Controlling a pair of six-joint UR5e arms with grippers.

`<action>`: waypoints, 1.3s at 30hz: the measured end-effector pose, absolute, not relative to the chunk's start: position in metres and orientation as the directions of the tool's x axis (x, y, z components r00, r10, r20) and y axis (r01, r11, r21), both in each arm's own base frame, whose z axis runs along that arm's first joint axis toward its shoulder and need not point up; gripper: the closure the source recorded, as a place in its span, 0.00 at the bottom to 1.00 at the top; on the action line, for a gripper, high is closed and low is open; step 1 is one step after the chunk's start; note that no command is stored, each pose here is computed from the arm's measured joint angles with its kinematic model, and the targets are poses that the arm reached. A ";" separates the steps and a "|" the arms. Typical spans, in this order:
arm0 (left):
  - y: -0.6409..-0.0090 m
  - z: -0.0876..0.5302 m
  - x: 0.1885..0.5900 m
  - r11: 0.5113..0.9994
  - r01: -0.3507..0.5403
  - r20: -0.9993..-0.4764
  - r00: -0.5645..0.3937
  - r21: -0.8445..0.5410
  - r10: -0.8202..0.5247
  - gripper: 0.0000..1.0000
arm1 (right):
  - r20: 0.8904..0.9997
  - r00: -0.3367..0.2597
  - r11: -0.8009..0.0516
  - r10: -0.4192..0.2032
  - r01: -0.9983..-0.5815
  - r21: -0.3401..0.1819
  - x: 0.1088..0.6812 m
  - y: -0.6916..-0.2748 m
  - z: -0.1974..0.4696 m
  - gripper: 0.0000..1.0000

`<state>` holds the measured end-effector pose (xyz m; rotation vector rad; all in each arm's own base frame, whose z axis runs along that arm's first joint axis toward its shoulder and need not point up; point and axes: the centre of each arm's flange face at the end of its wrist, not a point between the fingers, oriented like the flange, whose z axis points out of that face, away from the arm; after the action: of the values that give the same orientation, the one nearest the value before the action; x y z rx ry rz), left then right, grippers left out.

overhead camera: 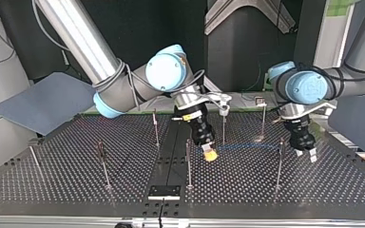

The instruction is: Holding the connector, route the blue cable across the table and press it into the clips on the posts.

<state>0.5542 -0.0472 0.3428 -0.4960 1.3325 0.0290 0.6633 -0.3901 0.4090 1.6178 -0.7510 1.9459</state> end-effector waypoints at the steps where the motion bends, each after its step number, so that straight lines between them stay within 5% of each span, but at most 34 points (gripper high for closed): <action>1: -0.048 0.342 0.553 0.894 -0.304 -0.933 0.245 -0.331 -0.262 0.00 | 0.985 -0.169 -0.724 0.028 -0.683 -0.097 0.663 -0.390 0.409 0.98; 15: -0.065 0.312 0.517 0.901 -0.308 -0.952 0.070 -0.306 -0.299 0.00 | 0.989 -0.144 -0.710 0.020 -0.699 -0.087 0.661 -0.389 0.405 0.98; 39: -0.089 0.353 0.442 0.914 -0.156 -0.923 0.154 -0.375 -0.352 0.00 | 0.990 -0.137 -0.674 0.020 -0.733 -0.088 0.656 -0.396 0.401 0.98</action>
<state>0.4422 -0.0891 0.3533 -0.4320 1.4226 -0.1469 0.6565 -0.3959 0.4014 1.6097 -0.8025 1.8649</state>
